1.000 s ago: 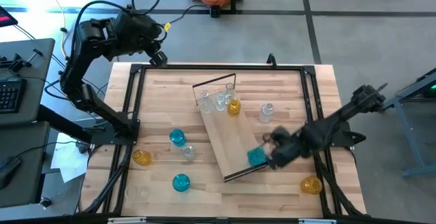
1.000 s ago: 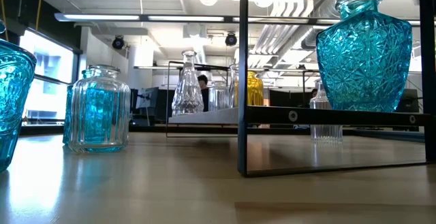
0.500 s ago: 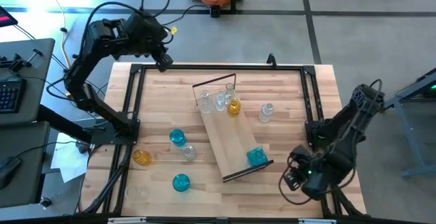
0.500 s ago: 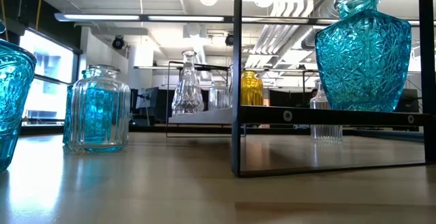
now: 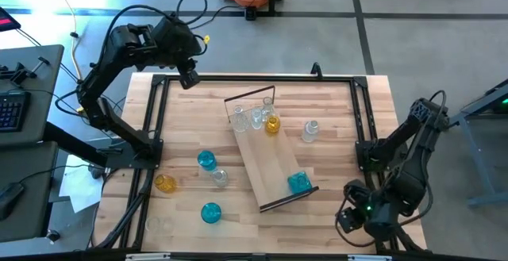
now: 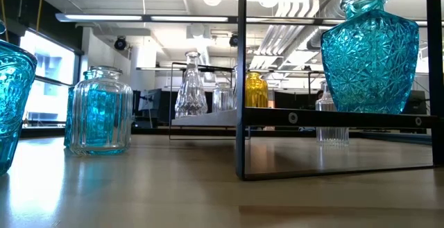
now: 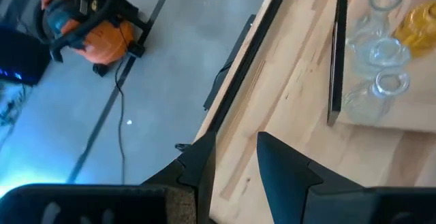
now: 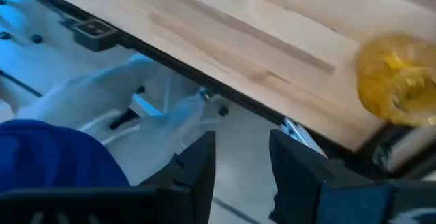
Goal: Sort vases onto shelf
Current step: Put the yellow crystal vase on the shelf aligned with the other yellow crystal vase
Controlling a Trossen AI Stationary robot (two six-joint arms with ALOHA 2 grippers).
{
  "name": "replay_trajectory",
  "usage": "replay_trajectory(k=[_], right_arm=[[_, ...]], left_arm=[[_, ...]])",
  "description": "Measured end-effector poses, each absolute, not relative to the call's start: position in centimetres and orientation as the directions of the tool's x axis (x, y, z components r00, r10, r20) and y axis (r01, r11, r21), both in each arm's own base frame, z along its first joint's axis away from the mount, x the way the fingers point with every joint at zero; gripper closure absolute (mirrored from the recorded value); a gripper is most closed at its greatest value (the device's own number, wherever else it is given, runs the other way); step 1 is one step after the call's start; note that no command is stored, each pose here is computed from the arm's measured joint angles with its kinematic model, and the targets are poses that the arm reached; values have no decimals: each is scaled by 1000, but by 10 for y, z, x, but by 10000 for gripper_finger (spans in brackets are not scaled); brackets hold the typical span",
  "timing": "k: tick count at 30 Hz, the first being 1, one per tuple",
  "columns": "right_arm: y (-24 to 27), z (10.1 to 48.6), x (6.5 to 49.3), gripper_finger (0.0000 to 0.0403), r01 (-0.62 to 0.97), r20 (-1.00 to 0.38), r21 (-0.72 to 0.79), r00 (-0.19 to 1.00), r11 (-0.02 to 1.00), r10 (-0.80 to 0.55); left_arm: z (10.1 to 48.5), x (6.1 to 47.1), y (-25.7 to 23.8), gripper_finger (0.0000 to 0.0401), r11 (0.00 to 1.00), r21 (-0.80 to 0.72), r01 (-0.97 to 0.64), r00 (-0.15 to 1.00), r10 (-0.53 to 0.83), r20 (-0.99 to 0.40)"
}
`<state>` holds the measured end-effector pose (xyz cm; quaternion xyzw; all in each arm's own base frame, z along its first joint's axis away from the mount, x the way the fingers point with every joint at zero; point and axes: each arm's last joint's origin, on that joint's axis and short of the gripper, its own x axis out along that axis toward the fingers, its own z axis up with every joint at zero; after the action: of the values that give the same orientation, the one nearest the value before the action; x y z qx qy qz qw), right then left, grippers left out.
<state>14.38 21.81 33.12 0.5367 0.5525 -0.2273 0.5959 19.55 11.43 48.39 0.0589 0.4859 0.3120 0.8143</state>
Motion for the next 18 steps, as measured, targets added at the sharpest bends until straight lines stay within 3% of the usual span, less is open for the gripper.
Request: replay_trajectory(k=[7, 18], right_arm=[[218, 315, 145, 281, 912, -962, 207, 124, 354, 245], [231, 276, 138, 281, 853, -990, 4, -71, 522, 123]], left_arm=[[484, 195, 114, 299, 815, 434, -384, 332, 561, -758], [484, 196, 114, 299, 826, 403, -395, 352, 541, -764]])
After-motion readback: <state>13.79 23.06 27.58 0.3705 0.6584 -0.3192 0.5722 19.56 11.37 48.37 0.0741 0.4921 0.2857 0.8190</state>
